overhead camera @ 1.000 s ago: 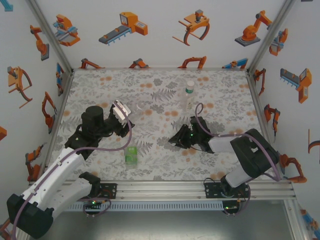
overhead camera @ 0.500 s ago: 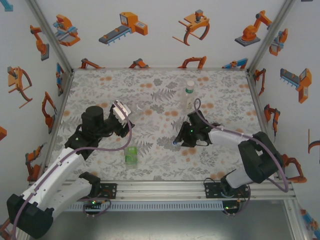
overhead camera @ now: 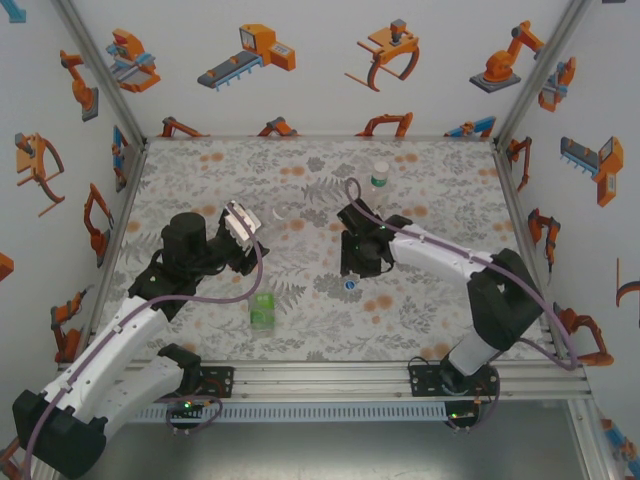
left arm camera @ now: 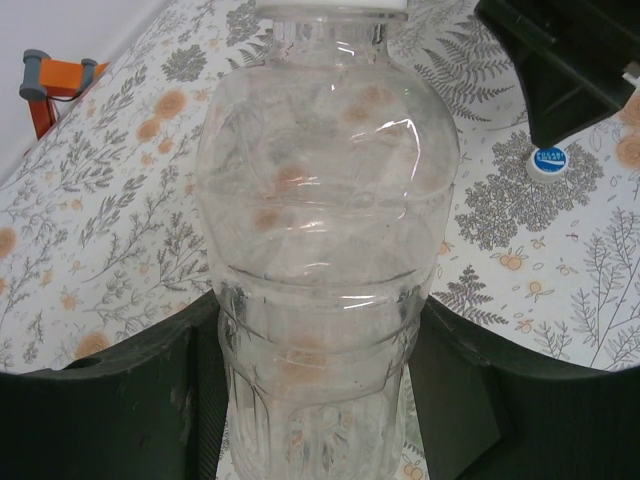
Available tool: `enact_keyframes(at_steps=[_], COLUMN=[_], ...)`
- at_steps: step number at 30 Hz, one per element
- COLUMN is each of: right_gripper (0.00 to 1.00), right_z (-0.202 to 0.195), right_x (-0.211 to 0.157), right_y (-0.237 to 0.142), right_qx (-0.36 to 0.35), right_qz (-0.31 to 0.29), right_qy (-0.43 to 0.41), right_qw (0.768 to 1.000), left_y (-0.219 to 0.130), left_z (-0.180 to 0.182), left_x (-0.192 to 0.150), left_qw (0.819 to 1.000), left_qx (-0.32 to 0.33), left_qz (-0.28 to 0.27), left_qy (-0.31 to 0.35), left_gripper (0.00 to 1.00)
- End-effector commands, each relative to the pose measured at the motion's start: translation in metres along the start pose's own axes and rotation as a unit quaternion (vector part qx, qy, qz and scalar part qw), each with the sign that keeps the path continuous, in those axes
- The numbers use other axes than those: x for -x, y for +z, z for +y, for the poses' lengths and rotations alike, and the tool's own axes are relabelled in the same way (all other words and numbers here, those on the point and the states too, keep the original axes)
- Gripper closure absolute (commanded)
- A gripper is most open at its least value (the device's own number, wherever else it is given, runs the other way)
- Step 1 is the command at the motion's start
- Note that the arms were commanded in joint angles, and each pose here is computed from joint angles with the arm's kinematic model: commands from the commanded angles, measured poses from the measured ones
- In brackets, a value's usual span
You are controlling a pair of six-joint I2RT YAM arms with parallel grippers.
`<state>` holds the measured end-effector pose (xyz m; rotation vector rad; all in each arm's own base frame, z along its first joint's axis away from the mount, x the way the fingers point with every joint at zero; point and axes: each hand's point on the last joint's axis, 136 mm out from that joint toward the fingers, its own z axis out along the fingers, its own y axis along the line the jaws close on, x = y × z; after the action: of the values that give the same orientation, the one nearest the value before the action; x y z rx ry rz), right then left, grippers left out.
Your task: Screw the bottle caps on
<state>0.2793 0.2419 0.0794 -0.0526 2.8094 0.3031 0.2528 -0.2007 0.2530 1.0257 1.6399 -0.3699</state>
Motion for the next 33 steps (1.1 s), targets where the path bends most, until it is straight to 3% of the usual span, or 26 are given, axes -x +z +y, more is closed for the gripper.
enact_keyframes(at_steps=[1, 12, 33], right_gripper=[0.53, 0.54, 0.6], right_z=[-0.007, 0.0, -0.003], right_x=[-0.01, -0.02, -0.023], right_y=[0.006, 0.034, 0.05], right_qx=[-0.055, -0.06, -0.069], right_qz=[0.02, 0.039, 0.043], right_qy=[-0.04, -0.054, -0.071], right_qw=[0.997, 0.996, 0.994], left_y=[-0.008, -0.008, -0.006], left_z=[0.0, -0.001, -0.001], left_x=[0.02, 0.022, 0.02], left_qw=[1.0, 1.0, 1.0], left_qx=[-0.001, -0.005, -0.008], left_qz=[-0.027, -0.03, -0.026], left_qy=[0.007, 0.007, 0.004], left_gripper=[1.0, 1.0, 1.0])
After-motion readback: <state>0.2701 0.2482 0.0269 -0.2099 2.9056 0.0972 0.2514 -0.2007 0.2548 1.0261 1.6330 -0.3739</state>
